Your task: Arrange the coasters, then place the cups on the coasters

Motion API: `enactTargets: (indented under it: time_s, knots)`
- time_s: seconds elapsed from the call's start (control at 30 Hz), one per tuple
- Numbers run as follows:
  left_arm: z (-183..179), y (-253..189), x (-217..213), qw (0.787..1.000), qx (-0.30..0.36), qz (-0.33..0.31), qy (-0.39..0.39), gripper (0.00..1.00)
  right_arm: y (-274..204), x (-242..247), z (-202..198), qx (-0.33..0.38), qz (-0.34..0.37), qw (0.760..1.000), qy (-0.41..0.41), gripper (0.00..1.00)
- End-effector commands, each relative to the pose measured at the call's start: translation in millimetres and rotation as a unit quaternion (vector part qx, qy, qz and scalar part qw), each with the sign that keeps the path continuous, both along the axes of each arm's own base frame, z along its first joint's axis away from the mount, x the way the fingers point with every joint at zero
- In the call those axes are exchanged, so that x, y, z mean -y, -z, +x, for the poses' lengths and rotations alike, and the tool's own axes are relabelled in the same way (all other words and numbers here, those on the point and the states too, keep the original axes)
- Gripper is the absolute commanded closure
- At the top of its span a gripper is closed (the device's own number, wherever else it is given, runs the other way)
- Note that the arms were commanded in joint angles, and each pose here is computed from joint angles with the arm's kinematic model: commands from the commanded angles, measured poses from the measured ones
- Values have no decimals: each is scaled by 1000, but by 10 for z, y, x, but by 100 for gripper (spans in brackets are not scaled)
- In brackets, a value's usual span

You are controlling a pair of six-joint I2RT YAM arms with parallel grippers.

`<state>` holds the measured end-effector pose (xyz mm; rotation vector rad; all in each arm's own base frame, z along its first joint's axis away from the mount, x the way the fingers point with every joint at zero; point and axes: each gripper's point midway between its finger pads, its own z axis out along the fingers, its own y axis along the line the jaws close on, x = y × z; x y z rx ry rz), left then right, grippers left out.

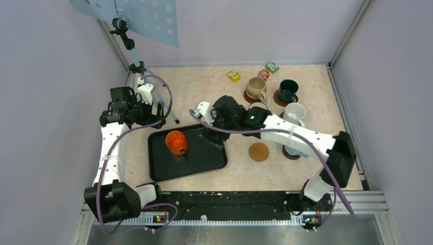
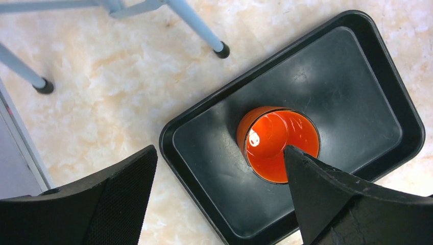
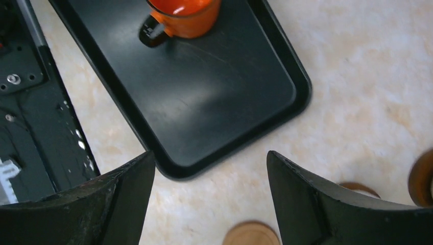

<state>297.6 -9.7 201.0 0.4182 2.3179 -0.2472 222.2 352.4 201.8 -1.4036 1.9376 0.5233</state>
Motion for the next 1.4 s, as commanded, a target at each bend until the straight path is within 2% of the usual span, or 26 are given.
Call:
enactTargets:
  time_s: [0.0, 0.17, 0.33, 0.77, 1.03, 1.3, 1.37]
  knots:
    - [41, -41, -96, 998, 7, -36, -58, 1, -11, -647, -122, 16, 25, 999, 18, 21]
    - [82, -133, -291, 993, 27, -36, -105, 1, 205, -1103, -280, 14, 30, 999, 27, 24]
    - [127, -280, -482, 989, 44, -24, -137, 1, 330, -1406, -244, -4, 45, 997, 65, 26]
    - [161, -338, -683, 984, 56, -37, -162, 1, 844, -1665, -203, -62, 28, 990, 123, 36]
    - [167, -280, -646, 984, 56, -56, -157, 1, 1017, -1707, -47, -44, 12, 986, 157, 47]
    - [139, -192, -630, 985, 50, -59, -156, 1, 1165, -1694, -36, -47, -5, 987, 154, 60]
    - [135, -183, -616, 985, 52, -62, -154, 1, 1138, -1674, -13, -51, -3, 986, 157, 70]
